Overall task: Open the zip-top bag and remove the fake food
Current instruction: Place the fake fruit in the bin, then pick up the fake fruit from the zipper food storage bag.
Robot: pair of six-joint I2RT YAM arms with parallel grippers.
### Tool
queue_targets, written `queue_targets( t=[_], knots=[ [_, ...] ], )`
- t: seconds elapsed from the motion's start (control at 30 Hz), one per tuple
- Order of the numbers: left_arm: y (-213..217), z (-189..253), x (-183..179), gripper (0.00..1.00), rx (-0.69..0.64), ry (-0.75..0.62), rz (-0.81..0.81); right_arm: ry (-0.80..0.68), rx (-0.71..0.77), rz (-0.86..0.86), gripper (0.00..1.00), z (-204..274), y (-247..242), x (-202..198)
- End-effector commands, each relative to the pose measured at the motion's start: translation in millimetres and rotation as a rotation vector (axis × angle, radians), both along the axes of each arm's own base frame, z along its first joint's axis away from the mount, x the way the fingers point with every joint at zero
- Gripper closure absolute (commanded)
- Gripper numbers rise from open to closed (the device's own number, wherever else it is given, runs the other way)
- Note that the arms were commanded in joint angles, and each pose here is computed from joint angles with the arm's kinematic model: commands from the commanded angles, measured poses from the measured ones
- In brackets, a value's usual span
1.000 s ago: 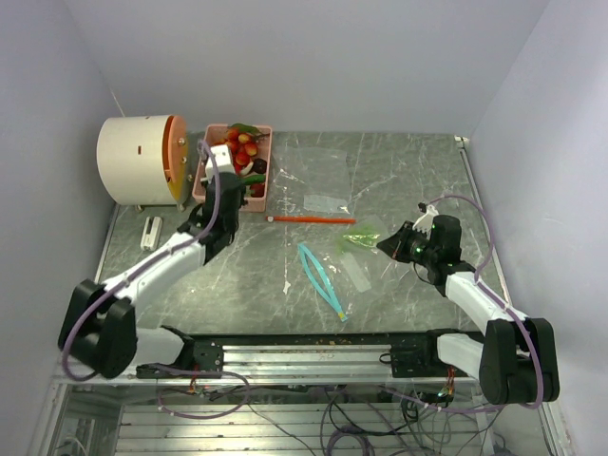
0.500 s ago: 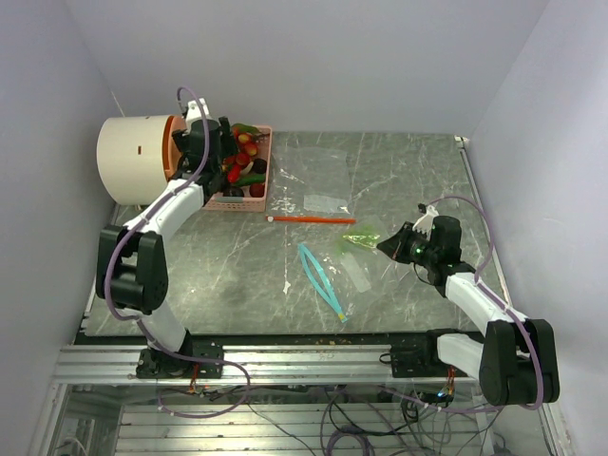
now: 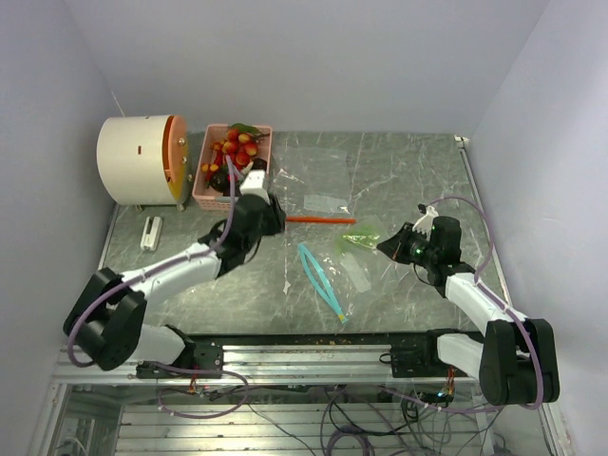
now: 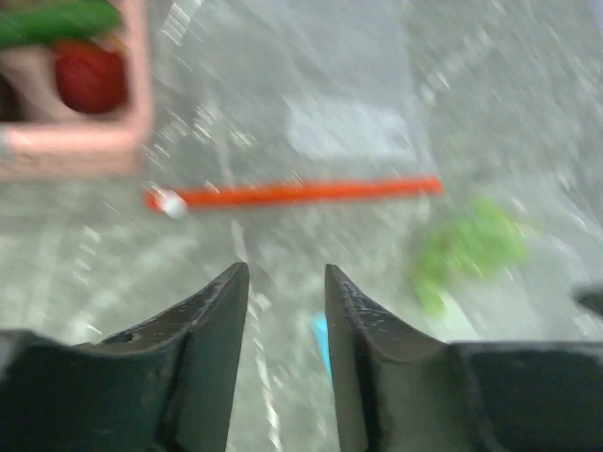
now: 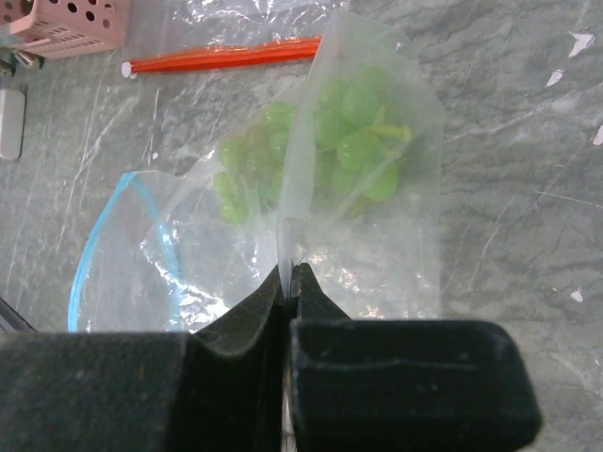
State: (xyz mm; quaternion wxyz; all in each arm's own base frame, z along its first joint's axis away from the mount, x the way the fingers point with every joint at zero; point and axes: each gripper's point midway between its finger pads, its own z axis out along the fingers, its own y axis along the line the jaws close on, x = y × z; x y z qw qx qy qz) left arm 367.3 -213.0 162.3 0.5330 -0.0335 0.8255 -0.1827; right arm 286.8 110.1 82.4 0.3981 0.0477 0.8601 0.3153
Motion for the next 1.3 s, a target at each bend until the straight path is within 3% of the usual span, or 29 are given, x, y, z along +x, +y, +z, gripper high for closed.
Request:
queue_targets(
  t=[0.0, 0.2, 0.43, 0.63, 0.93, 1.27],
  knots=[
    [-44.5, 0.7, -52.2, 0.56, -0.142, 0.002, -0.175, -0.020, 0.004, 0.001, 1.00, 2.6, -1.3, 1.6],
    [-43.2, -45.0, -107.0, 0.69, -0.145, 0.123, -0.262, -0.029, 0.014, 0.007, 1.00, 8.4, 0.2, 1.9],
    [-63.1, -63.0, -134.4, 0.77, -0.301, 0.189, -0.342, -0.023, 0.032, 0.017, 1.00, 7.9, 3.2, -0.2],
    [-97.9, -65.8, -139.1, 0.76, -0.459, 0.222, -0.441, -0.018, 0.074, 0.050, 1.00, 9.6, 10.8, -3.6],
    [-124.9, -95.4, -124.1, 0.74, -0.558, 0.280, -0.351, -0.024, 0.151, 0.096, 1.00, 18.5, 22.5, -12.9],
    [-160.6, -87.8, -102.8, 0.71, -0.654, 0.266, -0.347, -0.008, 0.217, 0.077, 1.00, 9.8, 26.0, -32.3]
  ],
)
